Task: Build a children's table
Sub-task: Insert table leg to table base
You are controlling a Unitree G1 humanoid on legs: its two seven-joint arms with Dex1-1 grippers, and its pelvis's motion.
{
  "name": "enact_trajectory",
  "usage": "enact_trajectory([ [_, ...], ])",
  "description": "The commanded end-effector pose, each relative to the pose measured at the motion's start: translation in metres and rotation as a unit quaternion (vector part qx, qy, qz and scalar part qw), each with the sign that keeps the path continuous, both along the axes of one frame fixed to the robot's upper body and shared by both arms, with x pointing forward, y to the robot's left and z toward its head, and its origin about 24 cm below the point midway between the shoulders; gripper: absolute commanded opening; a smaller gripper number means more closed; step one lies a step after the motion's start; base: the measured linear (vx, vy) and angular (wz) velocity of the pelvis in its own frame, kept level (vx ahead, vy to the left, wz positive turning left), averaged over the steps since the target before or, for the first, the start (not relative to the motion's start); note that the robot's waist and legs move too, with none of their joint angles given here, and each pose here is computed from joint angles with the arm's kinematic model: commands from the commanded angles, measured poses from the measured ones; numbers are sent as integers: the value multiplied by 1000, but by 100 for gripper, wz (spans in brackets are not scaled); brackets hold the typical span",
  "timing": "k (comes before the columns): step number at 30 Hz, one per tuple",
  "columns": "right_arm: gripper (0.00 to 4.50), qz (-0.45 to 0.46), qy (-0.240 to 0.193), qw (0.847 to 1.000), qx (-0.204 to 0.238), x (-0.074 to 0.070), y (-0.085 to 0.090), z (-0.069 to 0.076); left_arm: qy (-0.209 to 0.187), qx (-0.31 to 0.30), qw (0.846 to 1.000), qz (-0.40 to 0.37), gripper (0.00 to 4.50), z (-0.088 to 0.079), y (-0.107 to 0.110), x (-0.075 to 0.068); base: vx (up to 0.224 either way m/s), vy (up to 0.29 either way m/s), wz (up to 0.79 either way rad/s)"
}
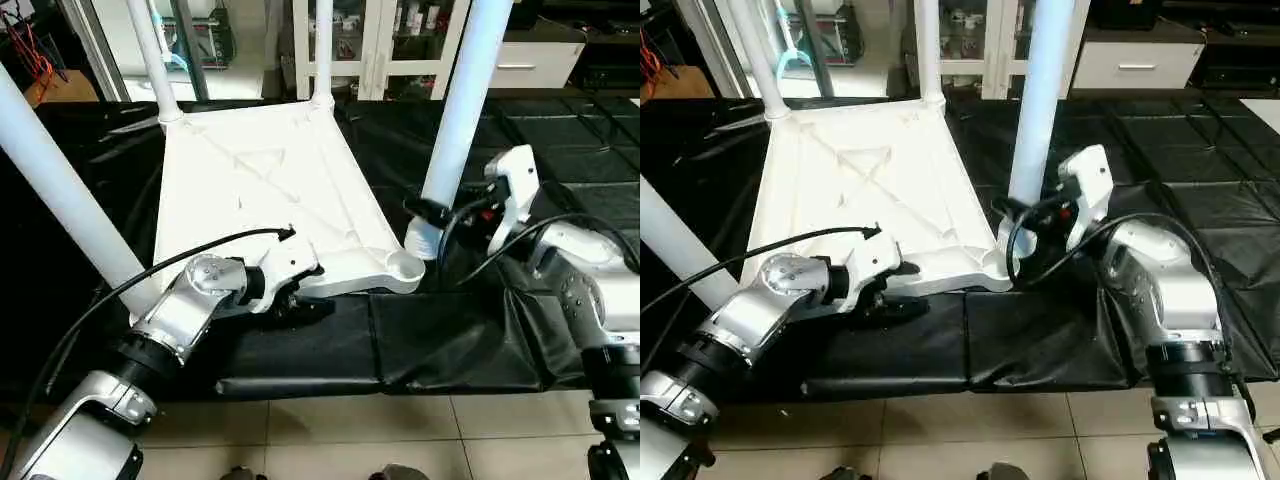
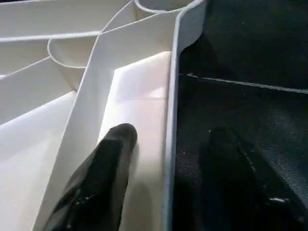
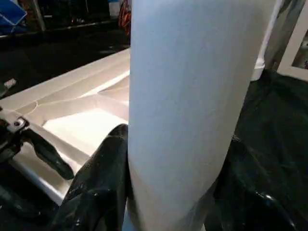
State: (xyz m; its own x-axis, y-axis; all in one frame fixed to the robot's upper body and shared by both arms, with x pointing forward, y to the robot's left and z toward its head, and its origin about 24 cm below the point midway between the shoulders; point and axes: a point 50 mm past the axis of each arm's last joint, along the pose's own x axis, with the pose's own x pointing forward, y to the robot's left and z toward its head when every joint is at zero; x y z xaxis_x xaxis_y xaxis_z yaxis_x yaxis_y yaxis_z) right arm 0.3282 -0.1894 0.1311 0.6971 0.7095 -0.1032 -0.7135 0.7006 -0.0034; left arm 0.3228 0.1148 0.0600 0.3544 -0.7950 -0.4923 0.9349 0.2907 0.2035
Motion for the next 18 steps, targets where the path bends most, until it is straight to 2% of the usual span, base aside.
enact_trajectory([
  [1, 190, 9, -21, 1000, -5, 0, 1, 8, 0, 5, 1000, 0, 248, 2, 4, 4, 0, 0, 0],
  [17, 190, 9, -22, 1000, -3, 1, 0, 8, -1, 6, 1000, -1, 94, 2, 5, 5, 0, 0, 0],
  [18, 190, 9, -22, 1000, -3, 1, 0, 8, -1, 6, 1000, -1, 94, 2, 5, 5, 0, 0, 0],
])
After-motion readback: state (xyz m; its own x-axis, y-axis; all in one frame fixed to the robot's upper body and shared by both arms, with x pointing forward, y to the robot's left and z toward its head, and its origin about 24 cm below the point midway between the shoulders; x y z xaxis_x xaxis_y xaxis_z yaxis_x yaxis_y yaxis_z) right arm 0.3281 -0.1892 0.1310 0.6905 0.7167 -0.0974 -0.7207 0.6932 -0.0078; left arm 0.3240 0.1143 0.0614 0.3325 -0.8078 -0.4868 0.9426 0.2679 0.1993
